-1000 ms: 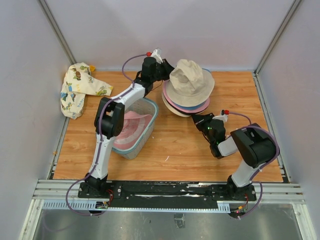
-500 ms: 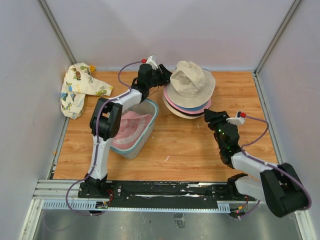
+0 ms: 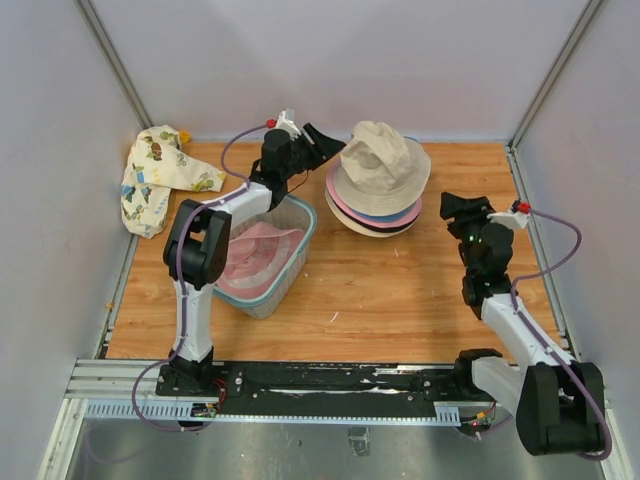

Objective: Stack the hats
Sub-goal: Stack the hat on the hat.

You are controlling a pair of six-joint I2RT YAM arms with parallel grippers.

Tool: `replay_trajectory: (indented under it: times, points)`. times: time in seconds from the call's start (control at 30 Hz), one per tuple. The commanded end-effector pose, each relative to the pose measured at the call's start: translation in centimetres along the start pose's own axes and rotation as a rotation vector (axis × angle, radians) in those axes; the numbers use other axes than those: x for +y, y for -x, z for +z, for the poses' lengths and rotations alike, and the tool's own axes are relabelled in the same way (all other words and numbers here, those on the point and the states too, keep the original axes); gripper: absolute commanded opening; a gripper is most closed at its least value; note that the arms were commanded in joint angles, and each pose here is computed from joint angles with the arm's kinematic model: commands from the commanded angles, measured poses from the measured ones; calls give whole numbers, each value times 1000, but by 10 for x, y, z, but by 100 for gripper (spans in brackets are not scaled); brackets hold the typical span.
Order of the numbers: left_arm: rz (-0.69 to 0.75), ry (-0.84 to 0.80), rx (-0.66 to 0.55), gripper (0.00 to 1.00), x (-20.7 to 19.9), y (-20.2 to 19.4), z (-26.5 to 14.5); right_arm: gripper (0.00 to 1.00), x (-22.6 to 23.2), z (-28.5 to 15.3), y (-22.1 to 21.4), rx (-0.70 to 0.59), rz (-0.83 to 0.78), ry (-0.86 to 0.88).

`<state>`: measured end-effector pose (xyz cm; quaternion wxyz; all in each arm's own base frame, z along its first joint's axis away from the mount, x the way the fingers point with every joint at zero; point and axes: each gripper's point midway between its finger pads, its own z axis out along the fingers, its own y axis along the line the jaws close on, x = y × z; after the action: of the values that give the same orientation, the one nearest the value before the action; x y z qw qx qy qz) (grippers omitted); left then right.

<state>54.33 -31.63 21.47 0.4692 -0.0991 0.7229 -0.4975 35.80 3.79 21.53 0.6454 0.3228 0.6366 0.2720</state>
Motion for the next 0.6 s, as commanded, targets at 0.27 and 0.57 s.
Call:
replay_trajectory:
  times: [0.27,0.57]
  points:
    - [-19,37,-134,61,-21,49,-42,60,54,74,40,156,144,292]
    - [-43,35,-56,62,-17,24,-59,60,77,107,24,299,261,473]
